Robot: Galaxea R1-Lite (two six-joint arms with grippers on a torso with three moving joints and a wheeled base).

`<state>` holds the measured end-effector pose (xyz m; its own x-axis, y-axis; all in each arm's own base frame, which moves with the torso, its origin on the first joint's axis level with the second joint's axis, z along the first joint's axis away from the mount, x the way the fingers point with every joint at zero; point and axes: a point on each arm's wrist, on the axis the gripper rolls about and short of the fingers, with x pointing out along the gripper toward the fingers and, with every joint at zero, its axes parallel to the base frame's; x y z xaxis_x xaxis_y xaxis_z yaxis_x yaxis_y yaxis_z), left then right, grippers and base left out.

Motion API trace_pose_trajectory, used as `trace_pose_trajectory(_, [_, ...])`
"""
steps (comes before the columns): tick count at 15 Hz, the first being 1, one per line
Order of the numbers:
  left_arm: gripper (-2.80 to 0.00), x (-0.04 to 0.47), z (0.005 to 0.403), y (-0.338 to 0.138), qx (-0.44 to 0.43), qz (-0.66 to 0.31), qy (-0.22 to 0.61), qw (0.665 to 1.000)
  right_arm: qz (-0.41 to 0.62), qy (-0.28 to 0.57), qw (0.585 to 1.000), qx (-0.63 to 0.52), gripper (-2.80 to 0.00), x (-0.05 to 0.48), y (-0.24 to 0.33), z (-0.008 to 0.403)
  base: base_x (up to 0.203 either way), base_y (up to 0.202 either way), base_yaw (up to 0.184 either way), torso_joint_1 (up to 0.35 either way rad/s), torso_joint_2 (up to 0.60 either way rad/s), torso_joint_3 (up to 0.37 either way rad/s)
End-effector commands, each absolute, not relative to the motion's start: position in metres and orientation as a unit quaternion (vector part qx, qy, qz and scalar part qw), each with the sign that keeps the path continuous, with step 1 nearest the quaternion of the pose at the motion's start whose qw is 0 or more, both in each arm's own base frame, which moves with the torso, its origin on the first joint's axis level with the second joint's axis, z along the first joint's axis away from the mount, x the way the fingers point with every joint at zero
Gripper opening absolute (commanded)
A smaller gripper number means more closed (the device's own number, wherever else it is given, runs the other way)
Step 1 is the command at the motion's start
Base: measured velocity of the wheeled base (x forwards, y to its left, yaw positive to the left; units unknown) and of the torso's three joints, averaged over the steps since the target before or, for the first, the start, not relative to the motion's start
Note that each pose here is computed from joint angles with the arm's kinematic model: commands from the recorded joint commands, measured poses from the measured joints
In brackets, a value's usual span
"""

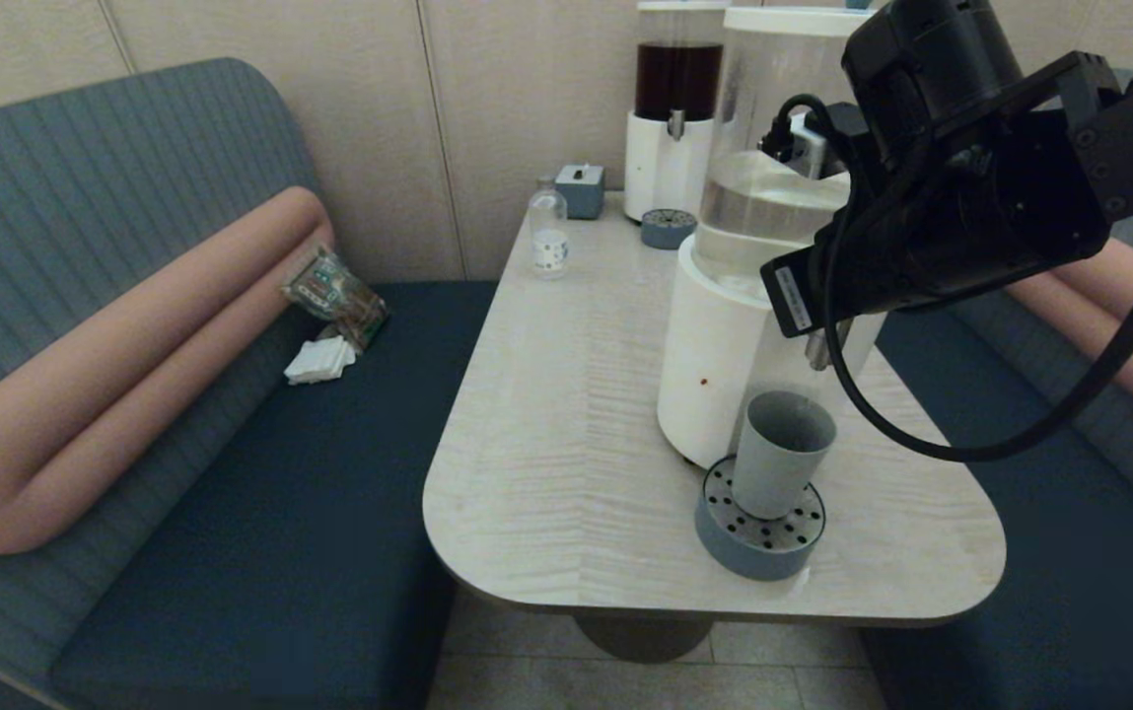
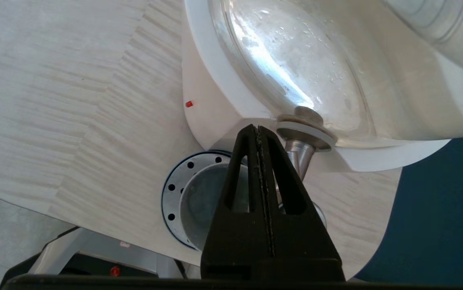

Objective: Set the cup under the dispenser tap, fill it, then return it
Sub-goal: Turn off the faucet

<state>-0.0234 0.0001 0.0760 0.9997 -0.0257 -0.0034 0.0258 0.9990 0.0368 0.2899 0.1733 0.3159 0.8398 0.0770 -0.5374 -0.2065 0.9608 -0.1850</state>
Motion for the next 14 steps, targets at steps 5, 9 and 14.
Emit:
trace_pose_trajectory(5, [-2.8,-0.0234,0.076,0.0001,0.018,-0.013,0.001,1.0,0.058,0.267,0.954,-0.12,-2.8,0.2912,0.1727,0.3163,0.0,0.0,0.0,0.0,0.0,0.0])
trace_pose_trajectory(9, [-2.8,-0.0235,0.0763,0.0001,0.018,-0.013,0.001,1.0,0.053,0.268,0.954,-0.121,-2.8,0.292,0.1713,0.316,0.0,0.0,0.0,0.0,0.0,0.0])
trace_pose_trajectory(14, [-2.8,-0.0234,0.076,0.0001,0.018,-0.013,0.001,1.0,0.054,0.266,0.955,-0.12,-2.8,0.2914,0.1715,0.3168,0.0,0.0,0.0,0.0,0.0,0.0])
